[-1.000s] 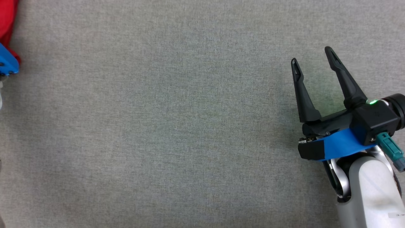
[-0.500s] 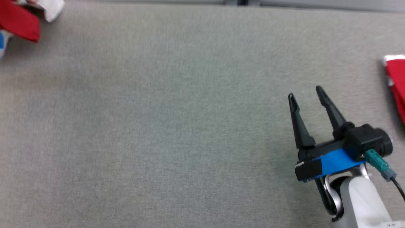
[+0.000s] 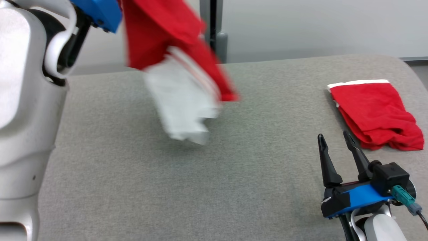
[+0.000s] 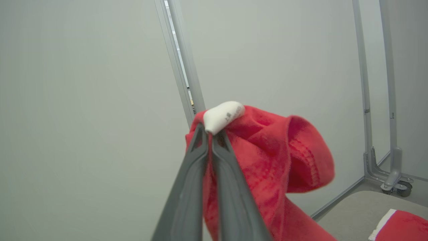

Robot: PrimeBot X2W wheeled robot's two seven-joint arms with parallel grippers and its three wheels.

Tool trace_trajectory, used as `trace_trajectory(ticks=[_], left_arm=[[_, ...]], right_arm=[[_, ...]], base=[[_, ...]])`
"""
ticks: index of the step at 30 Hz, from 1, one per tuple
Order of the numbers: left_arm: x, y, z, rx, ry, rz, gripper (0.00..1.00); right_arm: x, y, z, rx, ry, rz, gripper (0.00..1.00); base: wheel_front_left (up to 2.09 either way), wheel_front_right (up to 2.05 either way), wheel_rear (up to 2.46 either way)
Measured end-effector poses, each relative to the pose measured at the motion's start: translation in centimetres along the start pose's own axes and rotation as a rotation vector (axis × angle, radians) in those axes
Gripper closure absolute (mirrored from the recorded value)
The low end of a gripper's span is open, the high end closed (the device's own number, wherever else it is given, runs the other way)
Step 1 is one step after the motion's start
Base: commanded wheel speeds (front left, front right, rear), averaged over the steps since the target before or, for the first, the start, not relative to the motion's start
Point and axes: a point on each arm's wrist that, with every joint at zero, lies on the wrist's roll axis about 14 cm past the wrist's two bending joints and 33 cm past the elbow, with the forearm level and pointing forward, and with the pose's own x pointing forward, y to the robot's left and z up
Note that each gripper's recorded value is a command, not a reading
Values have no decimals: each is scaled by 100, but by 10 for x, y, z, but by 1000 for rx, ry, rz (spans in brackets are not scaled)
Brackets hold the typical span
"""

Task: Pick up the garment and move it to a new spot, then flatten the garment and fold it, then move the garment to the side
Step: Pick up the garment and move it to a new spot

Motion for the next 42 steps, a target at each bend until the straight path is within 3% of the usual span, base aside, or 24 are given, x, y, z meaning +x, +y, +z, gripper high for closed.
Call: trace_trajectory(ticks=[2, 4, 8, 9, 10, 12, 13, 14, 15, 16, 20, 24, 32, 42], left_arm=[[-1, -29, 8, -70, -4, -78, 100], [-3, -35, -1, -94, 19, -93, 100], [-26, -36, -90, -155, 221, -66, 100], [-42, -32, -143, -165, 331, -37, 100], [-42, -32, -143, -165, 331, -37, 100], [-62, -30, -198, -182, 452, -8, 100], [-84, -26, -248, -193, 560, 28, 89], [-84, -26, -248, -193, 560, 28, 54], [-94, -25, -268, -195, 603, 39, 6], [-102, -23, -285, -198, 635, 58, 0], [-116, -28, -319, -247, 669, 111, 0], [-120, -31, -323, -281, 641, 133, 0], [-129, -20, -274, -285, 479, 180, 0], [-192, -47, -233, -367, 383, 274, 0]], right_arm=[[-9, -13, 4, 1, -12, -39, 0], [-10, -16, 5, 2, -15, -49, 0], [-10, -24, -4, 6, 5, -75, 0], [-8, -27, -10, 10, 21, -83, 0], [-8, -27, -10, 10, 21, -83, 0], [-5, -28, -18, 11, 41, -85, 0], [0, -30, -24, 8, 56, -87, 0], [0, -30, -24, 8, 56, -87, 0], [2, -31, -26, 6, 62, -89, 0], [4, -31, -29, 7, 66, -90, 0], [8, -33, -38, 9, 83, -95, 0], [11, -32, -42, 12, 90, -91, 0], [13, -13, -24, 24, 38, -37, 0], [-16, 8, -16, 34, 25, 13, 0]], base=[[0, 0, 0], [0, 0, 0], [0, 0, 0], [0, 0, 0], [0, 0, 0], [0, 0, 0], [0, 0, 0], [0, 0, 0], [0, 0, 0], [0, 0, 0], [0, 0, 0], [0, 0, 0], [0, 0, 0], [0, 0, 0]])
